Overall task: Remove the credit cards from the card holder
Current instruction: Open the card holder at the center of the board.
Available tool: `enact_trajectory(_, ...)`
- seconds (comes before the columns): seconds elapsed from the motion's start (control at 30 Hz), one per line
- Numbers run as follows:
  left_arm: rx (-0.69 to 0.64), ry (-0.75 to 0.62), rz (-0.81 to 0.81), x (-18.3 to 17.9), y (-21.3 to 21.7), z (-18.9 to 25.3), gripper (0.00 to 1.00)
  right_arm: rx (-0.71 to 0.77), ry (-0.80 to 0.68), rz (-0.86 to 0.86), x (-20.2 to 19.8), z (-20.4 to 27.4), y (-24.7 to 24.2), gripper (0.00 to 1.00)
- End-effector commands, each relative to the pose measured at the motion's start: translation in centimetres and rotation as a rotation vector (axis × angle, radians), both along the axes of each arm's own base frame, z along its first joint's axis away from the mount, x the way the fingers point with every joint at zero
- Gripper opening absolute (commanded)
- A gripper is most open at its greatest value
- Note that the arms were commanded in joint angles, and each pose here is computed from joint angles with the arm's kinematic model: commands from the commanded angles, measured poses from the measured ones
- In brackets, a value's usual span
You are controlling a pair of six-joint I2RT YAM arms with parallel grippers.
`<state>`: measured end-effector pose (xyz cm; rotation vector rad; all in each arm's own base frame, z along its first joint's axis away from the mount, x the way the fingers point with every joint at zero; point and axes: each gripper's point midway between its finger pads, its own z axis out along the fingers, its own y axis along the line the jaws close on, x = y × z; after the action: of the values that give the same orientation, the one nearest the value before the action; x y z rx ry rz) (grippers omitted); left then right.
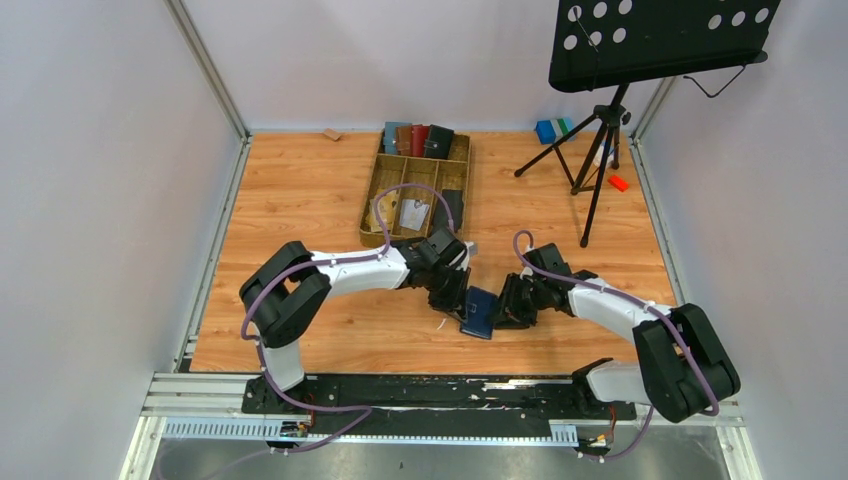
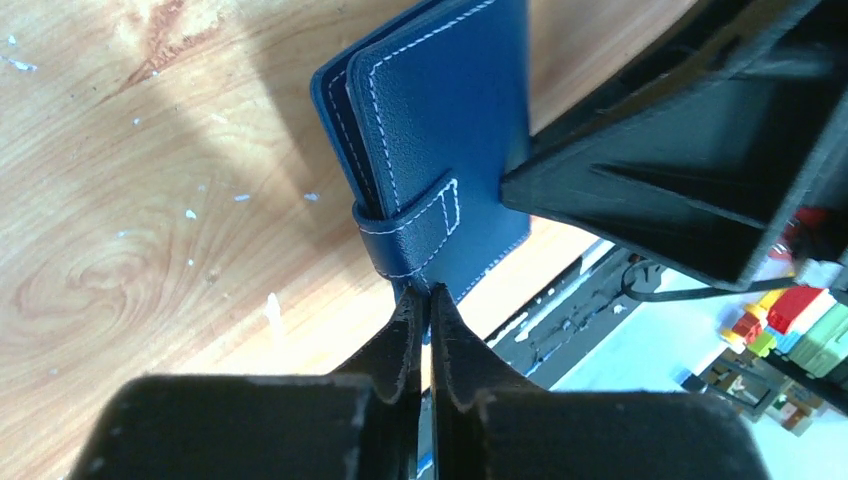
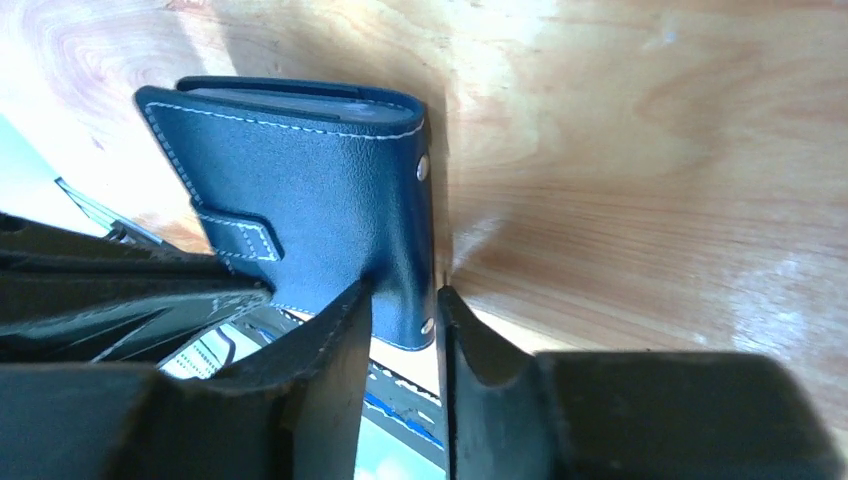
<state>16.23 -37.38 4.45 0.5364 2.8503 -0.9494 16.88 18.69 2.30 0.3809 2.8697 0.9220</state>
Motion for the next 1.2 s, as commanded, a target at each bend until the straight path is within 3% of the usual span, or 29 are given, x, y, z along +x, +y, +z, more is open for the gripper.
enact_trajectory(0.0, -0.068, -0.119, -0.025, 1.2, -1.4, 5.0, 0.00, 0.055, -0.056, 0.034, 0.6, 0.8, 1.0, 0.36)
enact_trajectory(0.17, 0.040, -0.147, -0.021, 1.4, 0.7, 6.0, 0.00, 0.039, -0.131, 0.052, 1.4, 3.0, 0.7, 0.45)
enact_trajectory(0.37, 0.103, -0.185, -0.015, 2.1, 1.3, 6.7, 0.00, 0.012, -0.114, 0.032, 1.6, 2.7, 0.5, 0.33)
enact_trajectory(0.57, 0.067, -0.175, -0.068, 1.2, -3.0, 7.2, 0.00, 0.058, -0.065, 0.015, 2.8, 0.6, 1.9, 0.28)
enact_trajectory(0.77, -0.082, -0.107, -0.119, -0.7, -5.7, 7.8, 0.19, 0.115, -0.038, 0.051, 3.3, 0.0, 3.2, 0.25)
enact_trajectory(0.97, -0.146, -0.028, -0.144, -1.9, -6.7, 7.0, 0.23, 0.122, -0.030, 0.015, 3.3, 0.0, 2.1, 0.26)
enact_trajectory(1.17, -0.191, -0.088, -0.159, -1.8, -6.3, 9.7, 0.32, 0.020, -0.102, 0.048, 3.7, 1.6, -0.3, 0.29)
